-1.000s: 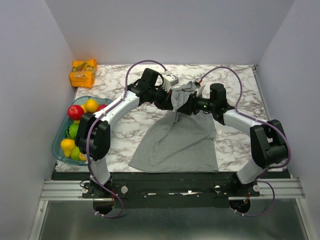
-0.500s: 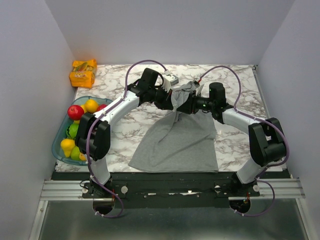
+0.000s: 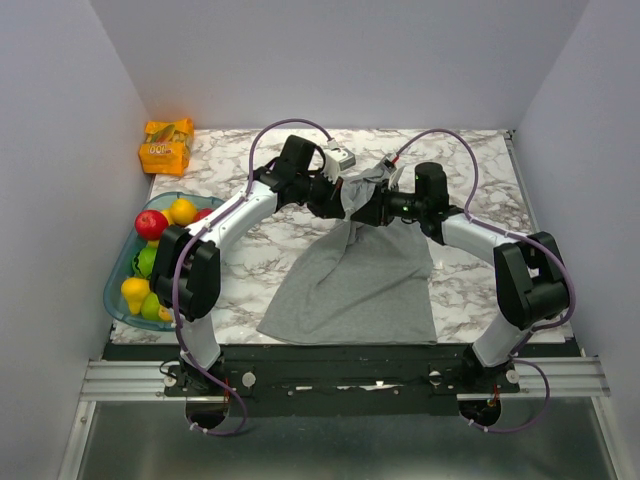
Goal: Pin the brooch onto the clothing
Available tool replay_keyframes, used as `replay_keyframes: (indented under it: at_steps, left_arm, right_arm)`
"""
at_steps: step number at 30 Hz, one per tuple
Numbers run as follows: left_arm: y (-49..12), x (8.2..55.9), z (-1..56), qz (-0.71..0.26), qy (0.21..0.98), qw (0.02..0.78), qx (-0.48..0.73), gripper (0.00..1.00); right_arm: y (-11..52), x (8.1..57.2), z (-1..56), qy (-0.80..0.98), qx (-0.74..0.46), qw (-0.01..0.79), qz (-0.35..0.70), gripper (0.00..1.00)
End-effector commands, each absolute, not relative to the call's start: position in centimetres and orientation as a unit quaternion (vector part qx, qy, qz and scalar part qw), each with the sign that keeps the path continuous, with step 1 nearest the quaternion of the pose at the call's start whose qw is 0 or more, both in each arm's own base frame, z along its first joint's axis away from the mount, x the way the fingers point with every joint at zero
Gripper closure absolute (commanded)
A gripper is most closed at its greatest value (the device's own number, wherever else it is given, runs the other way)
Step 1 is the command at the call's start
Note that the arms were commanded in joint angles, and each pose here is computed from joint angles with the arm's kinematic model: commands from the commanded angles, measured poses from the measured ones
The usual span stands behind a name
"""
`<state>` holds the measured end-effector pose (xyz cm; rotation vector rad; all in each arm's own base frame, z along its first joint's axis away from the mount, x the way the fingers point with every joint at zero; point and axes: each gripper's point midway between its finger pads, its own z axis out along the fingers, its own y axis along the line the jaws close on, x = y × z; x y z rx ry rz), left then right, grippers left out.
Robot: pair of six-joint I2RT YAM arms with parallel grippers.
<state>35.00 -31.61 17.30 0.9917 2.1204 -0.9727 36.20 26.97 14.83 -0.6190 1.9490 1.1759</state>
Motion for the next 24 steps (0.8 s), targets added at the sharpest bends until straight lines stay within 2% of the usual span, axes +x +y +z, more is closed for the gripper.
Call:
replay_keyframes:
  at_steps: [1, 24]
  left_arm:
    - [-32.8, 34.3, 19.5, -0.394, 0.773, 0.309, 0.389, 1.00]
    - [-33.7, 33.6, 19.2, -0.397, 0.770, 0.302, 0.397, 1.00]
  right_arm:
    - [27.9, 36.7, 15.8, 0.750, -0.258, 0.395, 0.465, 0.67]
    - [28.3, 38.0, 15.2, 0.772, -0.218, 0.395, 0.448, 0.73]
